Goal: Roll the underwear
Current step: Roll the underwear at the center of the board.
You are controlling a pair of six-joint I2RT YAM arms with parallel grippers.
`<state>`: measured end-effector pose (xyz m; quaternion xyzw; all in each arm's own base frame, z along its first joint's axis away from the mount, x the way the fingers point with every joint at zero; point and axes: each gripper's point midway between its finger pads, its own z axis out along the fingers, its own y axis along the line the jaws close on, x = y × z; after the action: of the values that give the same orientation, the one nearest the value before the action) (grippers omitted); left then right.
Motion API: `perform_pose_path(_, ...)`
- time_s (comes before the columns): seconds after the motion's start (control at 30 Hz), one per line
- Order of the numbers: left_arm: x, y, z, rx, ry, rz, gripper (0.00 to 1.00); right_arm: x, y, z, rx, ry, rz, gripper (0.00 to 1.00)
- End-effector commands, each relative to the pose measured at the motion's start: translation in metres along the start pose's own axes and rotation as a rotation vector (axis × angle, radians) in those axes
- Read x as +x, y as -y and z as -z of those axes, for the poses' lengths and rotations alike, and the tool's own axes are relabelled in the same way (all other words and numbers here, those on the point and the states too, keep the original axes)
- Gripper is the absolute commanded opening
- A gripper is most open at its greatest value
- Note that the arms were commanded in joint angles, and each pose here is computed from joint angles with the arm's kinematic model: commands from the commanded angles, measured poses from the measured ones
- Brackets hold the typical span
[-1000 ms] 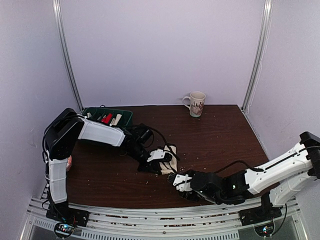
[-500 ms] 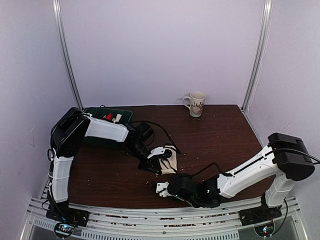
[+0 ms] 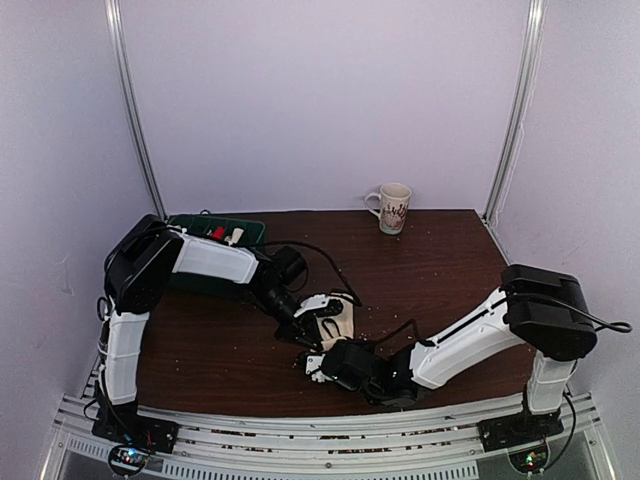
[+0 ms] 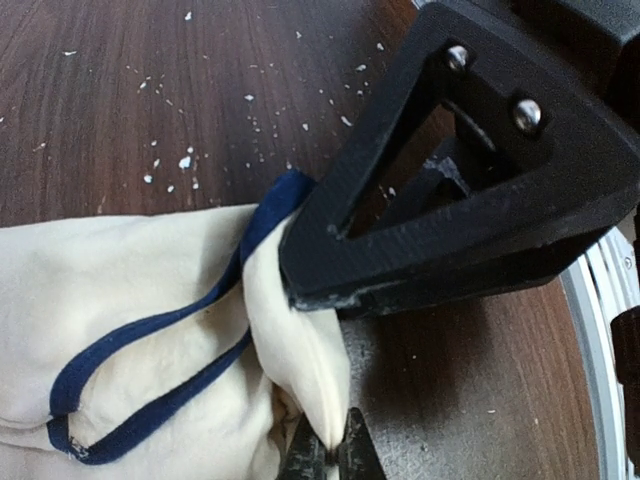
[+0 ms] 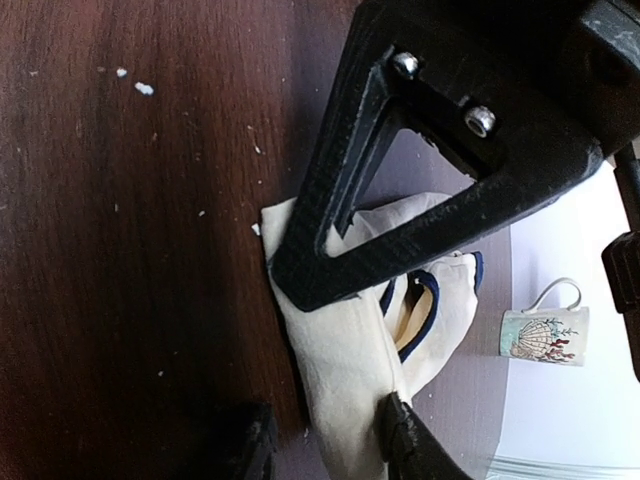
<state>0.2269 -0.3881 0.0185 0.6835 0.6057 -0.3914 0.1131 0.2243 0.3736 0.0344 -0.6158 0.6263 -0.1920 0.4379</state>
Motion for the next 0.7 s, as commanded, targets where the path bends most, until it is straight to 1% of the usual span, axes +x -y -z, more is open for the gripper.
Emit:
perform_pose_path(0.0,0.052,0.01,-0.016,0.055,-0.138,0.136,0.0,0.008,-0.006,-0.006,-0.01,-0.041,0.013,0.34)
perform_pose_path(0.1,0.051,0.008,-0.013,0.051,-0.133,0.131,0.0,0.007,-0.007,-0.008,-0.02,-0.047,0.001,0.25)
perform_pose_path(0.13,0.05,0.008,-0.012,0.047,-0.129,0.125,0.04,0.007,-0.008,-0.008,-0.024,-0.049,-0.003,0.21)
perform_pose_path(0.23,0.046,0.006,-0.006,0.012,-0.118,0.097,0.16,0.005,-0.007,-0.007,-0.044,-0.057,-0.03,0.15)
perform_pose_path(0.27,0.045,0.003,-0.002,-0.02,-0.12,0.082,0.22,0.005,-0.007,-0.006,-0.06,-0.056,-0.044,0.13)
perform_pose_path(0.3,0.043,0.001,0.001,-0.049,-0.117,0.066,0.29,0.004,-0.007,-0.005,-0.074,-0.055,-0.063,0.13)
perform_pose_path(0.33,0.04,0.0,0.005,-0.078,-0.112,0.047,0.34,0.004,-0.007,-0.005,-0.093,-0.055,-0.081,0.12)
perform_pose_path(0.43,0.028,-0.004,0.02,-0.156,-0.08,-0.008,0.46,0.007,-0.009,-0.003,-0.142,-0.059,-0.127,0.1)
perform_pose_path(0.67,0.001,-0.005,0.058,-0.333,0.033,-0.136,0.54,0.005,-0.017,0.003,-0.279,-0.048,-0.209,0.09)
